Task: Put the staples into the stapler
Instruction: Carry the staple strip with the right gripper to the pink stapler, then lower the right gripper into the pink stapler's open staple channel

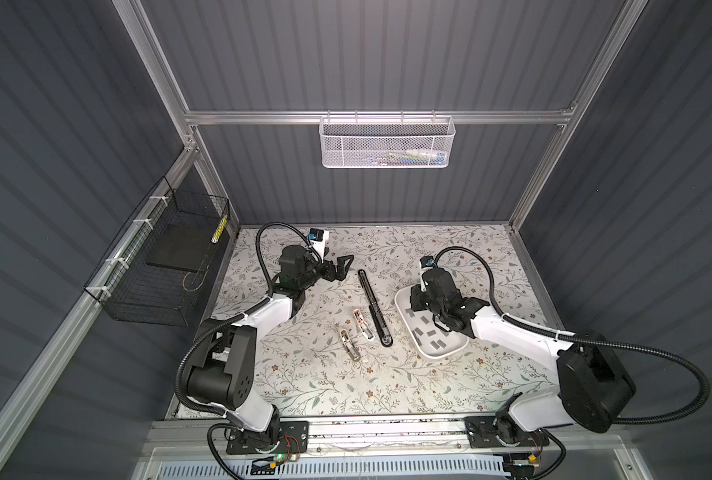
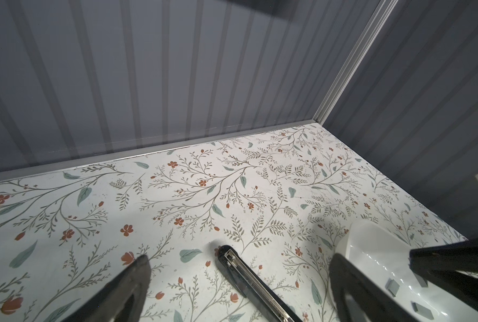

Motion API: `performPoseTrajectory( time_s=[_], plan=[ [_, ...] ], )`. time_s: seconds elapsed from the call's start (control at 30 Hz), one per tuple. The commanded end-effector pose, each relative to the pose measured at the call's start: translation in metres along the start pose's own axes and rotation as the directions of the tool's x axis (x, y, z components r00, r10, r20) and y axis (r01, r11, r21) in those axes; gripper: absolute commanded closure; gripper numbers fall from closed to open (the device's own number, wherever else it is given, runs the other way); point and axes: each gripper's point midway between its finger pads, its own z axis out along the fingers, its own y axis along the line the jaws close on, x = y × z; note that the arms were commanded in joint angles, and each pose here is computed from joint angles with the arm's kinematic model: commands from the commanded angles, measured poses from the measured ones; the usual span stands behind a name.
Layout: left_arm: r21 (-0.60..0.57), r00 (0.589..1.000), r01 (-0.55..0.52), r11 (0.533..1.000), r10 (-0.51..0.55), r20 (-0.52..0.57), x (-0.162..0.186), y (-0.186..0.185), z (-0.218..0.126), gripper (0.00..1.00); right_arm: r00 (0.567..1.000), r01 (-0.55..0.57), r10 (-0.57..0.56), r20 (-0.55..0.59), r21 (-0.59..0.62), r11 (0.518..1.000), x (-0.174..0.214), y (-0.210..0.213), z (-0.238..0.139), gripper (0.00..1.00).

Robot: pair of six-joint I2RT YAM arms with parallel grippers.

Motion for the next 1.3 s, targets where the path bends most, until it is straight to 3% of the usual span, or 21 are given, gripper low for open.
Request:
performPoseTrajectory(
  time_s=[0.0,0.07,0.17,0.53,0.77,1.27],
  plan=[
    [0.118,0.999,-0.046,0.992,0.044,0.018,-0.017,-0.022,-0.003,0.00,0.992,0.109,-0.100,0.081,-0.122,0.986,-0.008,0.040,-0.008,0.95],
    [0.234,0.998,-0.056,0.971,0.056,0.004,-0.016,-0.040,-0.002,0.02,0.986,0.157,-0.143,0.090,-0.172,0.972,-0.003,0.062,-0.011,0.95],
    [0.317,0.999,-0.035,0.948,0.044,-0.022,-0.014,-0.051,0.000,0.02,0.982,0.183,-0.166,0.088,-0.239,0.954,0.003,0.087,-0.014,0.96],
    [0.257,0.999,-0.041,0.966,0.046,-0.013,-0.014,-0.043,-0.001,0.00,0.984,0.177,-0.175,0.037,-0.334,0.926,0.033,0.131,0.001,0.96],
    [0.192,0.998,-0.061,0.980,0.059,0.015,-0.017,-0.035,-0.005,0.01,0.979,0.190,-0.204,-0.003,-0.344,0.919,0.051,0.137,0.016,0.98],
    [0.198,0.997,-0.068,0.978,0.062,0.035,-0.019,-0.037,-0.009,0.01,0.970,0.199,-0.237,-0.057,-0.373,0.906,0.080,0.148,0.032,0.99]
  ],
)
